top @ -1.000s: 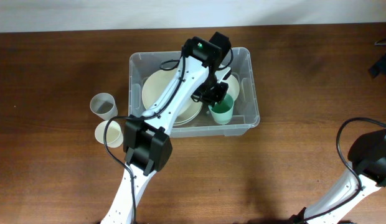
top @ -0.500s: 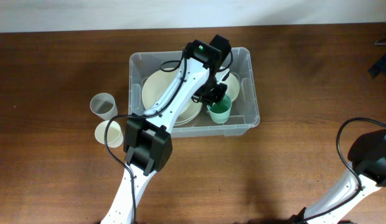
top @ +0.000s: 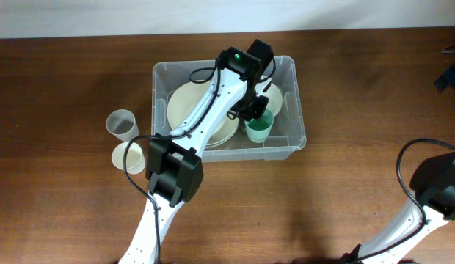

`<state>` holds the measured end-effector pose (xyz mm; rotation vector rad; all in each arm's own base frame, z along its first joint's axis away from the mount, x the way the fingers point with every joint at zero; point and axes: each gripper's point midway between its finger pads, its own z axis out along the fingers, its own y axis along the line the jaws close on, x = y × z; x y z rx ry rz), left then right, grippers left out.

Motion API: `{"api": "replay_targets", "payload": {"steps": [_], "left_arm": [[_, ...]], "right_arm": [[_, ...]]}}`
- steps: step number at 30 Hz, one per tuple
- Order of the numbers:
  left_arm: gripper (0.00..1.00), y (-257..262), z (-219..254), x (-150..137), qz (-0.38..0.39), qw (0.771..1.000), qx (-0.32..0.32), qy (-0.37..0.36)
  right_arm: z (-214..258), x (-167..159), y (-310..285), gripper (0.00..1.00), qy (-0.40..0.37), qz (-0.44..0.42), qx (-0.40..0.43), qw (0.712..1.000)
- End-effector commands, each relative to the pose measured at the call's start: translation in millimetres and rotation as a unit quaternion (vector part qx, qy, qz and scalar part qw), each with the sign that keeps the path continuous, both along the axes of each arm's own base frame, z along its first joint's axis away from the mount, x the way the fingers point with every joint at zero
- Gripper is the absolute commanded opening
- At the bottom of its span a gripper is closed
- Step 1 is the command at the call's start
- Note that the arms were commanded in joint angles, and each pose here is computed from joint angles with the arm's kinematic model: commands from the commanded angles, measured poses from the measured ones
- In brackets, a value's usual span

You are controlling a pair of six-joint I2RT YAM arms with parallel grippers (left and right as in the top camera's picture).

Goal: Pack container
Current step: 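Release the mint cup and move the left gripper to the white cup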

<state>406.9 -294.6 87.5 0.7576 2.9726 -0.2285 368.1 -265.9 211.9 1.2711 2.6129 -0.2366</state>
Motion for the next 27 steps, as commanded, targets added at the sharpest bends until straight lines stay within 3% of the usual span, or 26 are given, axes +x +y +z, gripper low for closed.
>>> {"api": "replay_targets", "payload": {"steps": [1, 16, 27], "left_arm": [[0.08, 5.6, -12.2, 8.5, 0.002, 1.000, 0.016, -0.009], [0.08, 0.4, -11.9, 16.4, 0.003, 1.000, 0.006, -0.024], [0.13, 0.5, -11.9, 16.3, 0.003, 1.000, 0.006, -0.024]], "right_arm": [[-6.5, -2.4, -4.8, 0.99, 0.010, -0.007, 0.000, 1.000], [-6.5, -2.4, -4.8, 0.99, 0.010, -0.007, 0.000, 1.000], [-6.5, -2.4, -4.8, 0.99, 0.010, -0.007, 0.000, 1.000]]}}
